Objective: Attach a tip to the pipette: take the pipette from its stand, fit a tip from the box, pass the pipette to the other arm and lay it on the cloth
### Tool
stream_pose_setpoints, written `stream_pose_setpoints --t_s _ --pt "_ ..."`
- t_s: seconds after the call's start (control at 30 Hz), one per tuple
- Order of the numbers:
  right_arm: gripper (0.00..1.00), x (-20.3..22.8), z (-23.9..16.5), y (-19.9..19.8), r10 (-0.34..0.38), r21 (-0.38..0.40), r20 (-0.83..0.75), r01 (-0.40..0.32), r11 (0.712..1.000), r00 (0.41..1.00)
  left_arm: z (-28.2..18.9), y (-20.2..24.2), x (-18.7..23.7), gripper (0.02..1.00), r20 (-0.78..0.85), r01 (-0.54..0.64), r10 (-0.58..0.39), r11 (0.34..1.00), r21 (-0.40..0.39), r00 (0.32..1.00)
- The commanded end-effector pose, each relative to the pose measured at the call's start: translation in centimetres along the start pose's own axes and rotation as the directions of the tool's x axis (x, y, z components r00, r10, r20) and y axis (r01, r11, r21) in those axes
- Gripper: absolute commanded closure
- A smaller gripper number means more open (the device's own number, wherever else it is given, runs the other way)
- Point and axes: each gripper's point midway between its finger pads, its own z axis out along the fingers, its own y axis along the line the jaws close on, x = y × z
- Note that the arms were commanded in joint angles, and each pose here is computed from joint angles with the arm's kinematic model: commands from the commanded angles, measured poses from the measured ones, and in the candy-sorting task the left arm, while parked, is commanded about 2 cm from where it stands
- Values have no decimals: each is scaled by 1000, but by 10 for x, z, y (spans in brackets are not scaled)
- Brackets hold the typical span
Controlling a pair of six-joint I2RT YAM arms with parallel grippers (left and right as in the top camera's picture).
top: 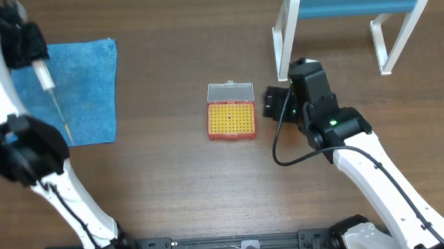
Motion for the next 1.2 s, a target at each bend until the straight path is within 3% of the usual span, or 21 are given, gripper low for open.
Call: stream_pose_setpoints --t_s 0.03,0.1,0.3,0.37,0.5,0.63,0.7,0.73,0.77,0.8,0.87,0.97,1.0,1.03,1.07,1.13,1.2 --pt "134 -52 -33 -43 -6 291 234 -65 954 972 94 39 11 996 -208 -141 112 982 -128 972" --pt "130 -43 -29 -31 -4 269 207 -52 962 978 117 52 7 993 -225 -179 137 968 -175 965" --pt "134 -31 -27 -6 10 200 190 -49 979 982 133 43 -28 991 -96 -242 230 959 -148 968" --pt "134 -28 -26 -1 52 171 182 -84 982 982 136 30 -43 993 -17 -237 236 968 -85 971" --pt "134 -28 -26 -1 60 167 181 -91 982 982 151 11 -39 993 -26 -279 279 960 -19 960" --pt "134 -28 -26 -1 71 165 183 -102 981 980 151 3 -38 993 -36 -319 319 947 -20 947" --pt "134 -28 -26 0 74 164 184 -105 981 980 151 12 -36 991 -59 -321 317 945 -69 947" --pt "134 -28 -26 0 80 163 184 -110 980 980 150 21 -36 833 -75 -322 315 940 -115 946" --pt "134 -27 -26 1 82 157 181 -111 981 980 149 24 -36 443 -82 -322 314 937 -132 946" --pt "134 -27 -25 1 87 153 179 -115 982 980 149 24 -36 196 -82 -322 313 938 -132 946" --pt "132 -27 -25 1 90 152 179 -118 981 980 146 22 -36 169 -79 -320 312 938 -132 947" --pt "134 -29 -26 3 92 145 191 -120 982 977 77 15 -60 167 41 -265 275 949 -172 961" --pt "134 -38 -27 7 102 123 224 -131 984 969 32 9 -65 165 115 -189 209 968 -168 971" --pt "132 -48 -29 8 103 118 268 -139 983 958 -13 -5 -61 167 176 -168 184 980 -105 967" --pt "134 -69 -39 3 26 170 363 -94 981 931 -54 -17 -47 167 212 -179 187 982 -55 959" --pt "134 -84 -55 -6 -48 246 430 -65 967 901 -110 -25 -32 165 290 -143 144 989 -26 946" --pt "134 -91 -73 -5 -194 290 433 67 955 880 -195 -51 -9 165 462 -195 161 980 27 872"
